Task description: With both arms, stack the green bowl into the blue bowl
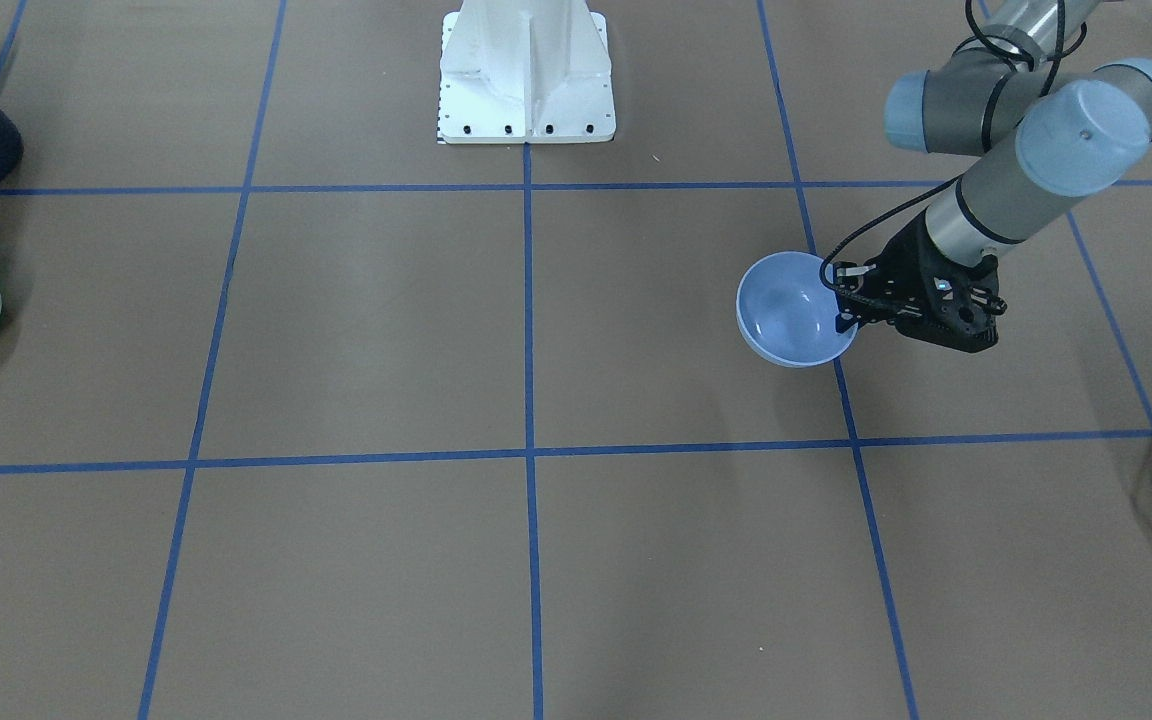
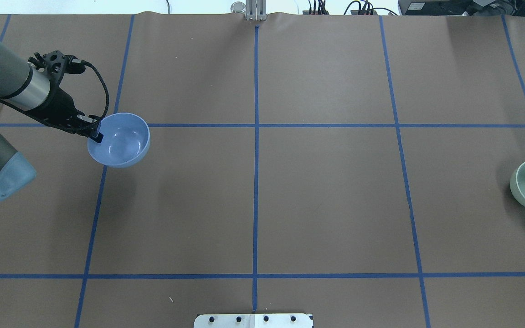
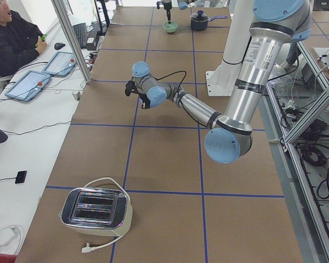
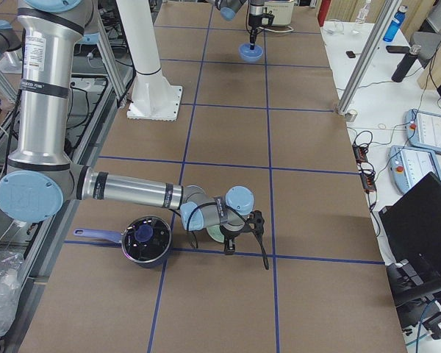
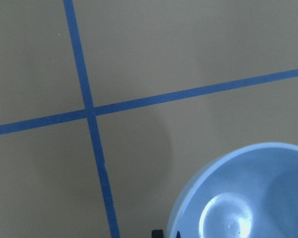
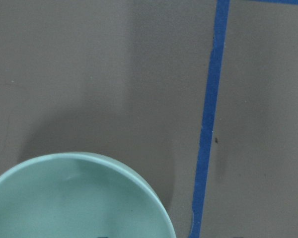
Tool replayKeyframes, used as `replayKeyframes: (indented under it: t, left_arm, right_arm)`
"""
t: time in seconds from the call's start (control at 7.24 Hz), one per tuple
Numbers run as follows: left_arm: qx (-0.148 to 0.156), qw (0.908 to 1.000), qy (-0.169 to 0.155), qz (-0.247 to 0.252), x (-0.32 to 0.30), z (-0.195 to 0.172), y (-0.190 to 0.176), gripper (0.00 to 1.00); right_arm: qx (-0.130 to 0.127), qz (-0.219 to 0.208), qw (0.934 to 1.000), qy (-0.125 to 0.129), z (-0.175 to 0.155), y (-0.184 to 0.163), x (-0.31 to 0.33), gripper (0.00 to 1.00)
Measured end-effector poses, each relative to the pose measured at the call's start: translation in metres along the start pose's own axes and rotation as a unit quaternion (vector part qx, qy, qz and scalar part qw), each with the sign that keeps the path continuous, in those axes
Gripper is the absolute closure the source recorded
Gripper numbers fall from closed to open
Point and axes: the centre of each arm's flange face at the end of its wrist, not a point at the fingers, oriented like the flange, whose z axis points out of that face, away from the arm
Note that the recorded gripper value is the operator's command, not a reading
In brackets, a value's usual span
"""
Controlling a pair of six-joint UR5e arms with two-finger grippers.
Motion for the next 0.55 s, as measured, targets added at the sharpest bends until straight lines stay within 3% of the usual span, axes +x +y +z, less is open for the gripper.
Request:
replayKeyframes:
  t: [0.55]
  left_arm:
    - [0.002, 0.9999, 0.002, -0.011, 0.021, -0.002, -0.012, 1.0]
  right_arm:
    - [-0.001, -0.002, 1.0, -0.001, 0.001, -0.002, -0.003, 1.0]
